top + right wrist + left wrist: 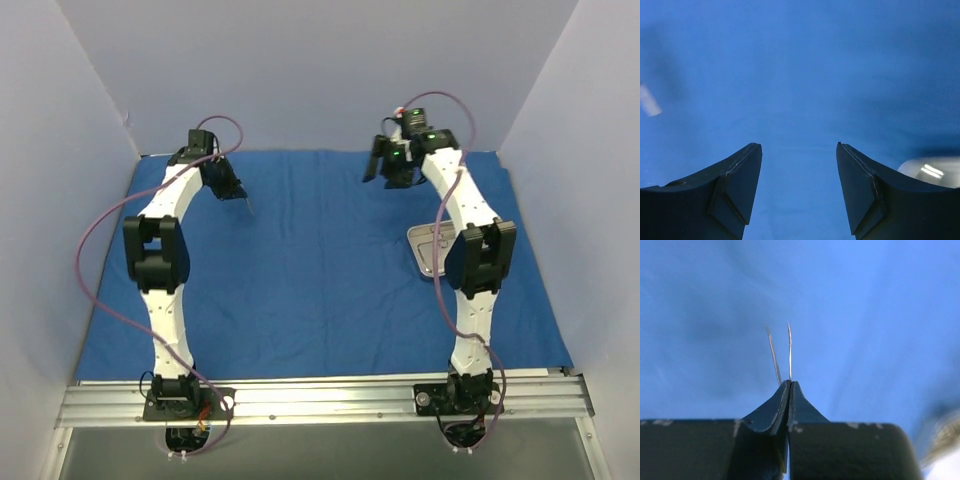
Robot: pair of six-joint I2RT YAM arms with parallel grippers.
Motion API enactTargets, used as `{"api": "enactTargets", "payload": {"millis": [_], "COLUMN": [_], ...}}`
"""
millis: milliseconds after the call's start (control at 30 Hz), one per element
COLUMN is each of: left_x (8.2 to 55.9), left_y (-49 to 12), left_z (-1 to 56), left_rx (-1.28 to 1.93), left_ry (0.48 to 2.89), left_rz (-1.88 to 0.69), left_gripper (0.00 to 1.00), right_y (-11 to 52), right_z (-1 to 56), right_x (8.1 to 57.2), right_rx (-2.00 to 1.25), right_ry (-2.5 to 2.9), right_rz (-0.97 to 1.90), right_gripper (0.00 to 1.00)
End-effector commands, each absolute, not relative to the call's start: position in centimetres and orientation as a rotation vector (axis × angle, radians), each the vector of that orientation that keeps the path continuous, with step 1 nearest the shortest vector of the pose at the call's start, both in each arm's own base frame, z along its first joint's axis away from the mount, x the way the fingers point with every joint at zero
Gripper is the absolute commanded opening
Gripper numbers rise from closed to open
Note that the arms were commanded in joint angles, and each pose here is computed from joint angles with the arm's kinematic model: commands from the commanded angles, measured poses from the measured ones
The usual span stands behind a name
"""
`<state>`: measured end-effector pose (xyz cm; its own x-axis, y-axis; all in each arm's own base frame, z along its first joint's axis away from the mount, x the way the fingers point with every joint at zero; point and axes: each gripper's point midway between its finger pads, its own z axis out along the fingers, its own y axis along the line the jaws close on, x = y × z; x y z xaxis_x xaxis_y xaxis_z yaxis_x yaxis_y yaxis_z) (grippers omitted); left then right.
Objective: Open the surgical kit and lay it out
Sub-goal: Adjust the medical item in the surgical kit.
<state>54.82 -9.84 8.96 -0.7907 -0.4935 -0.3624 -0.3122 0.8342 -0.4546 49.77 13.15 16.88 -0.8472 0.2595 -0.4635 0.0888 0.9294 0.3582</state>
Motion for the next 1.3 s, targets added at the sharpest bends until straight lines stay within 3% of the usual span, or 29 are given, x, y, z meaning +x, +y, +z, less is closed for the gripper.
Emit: {"api": "enactTargets", "payload": {"millis": [0,200,300,400,700,967,1267], "left_x": [53.6,50.0,49.2,49.3,45.1,43.0,42.4], "left_y": [-13.4,-14.3,-16.3,-18.9,-20.8,-21.3,-21.5], "left_z": [17.9,18.2,19.8,22.5,25.4,26.6,26.0], "left_rx": [-0.35,-0.439,-0.481,-0.371,-0.129,-0.063,-0.049], "left_ry": [2.326,2.366,2.312,2.112,1.963,1.914,1.904], "left_rz": [-0.856,-0.878,-1.096,-1.378,-1.616,-1.736,-1.79], "left_gripper": [0.02,0.02,0.02,0.02,0.02,0.02,0.02], "right_y": [20.6,30.3,34.0,36.3,37.9,36.9,36.0], "right_z": [19.6,20.5,20.1,21.1,24.5,23.9,27.2], "right_x": [49.3,46.0,44.3,43.7,40.7,39.5,38.9], "right_rx": [0.0,-0.243,-0.377,-0.421,-0.493,-0.459,-0.423], "right_ry": [2.493,2.426,2.406,2.344,2.172,2.152,2.02], "right_rz": [0.699,0.997,1.114,1.292,1.619,1.679,1.799], "right_gripper": [0.61,0.63,0.63,0.63,0.63,0.58,0.52]}}
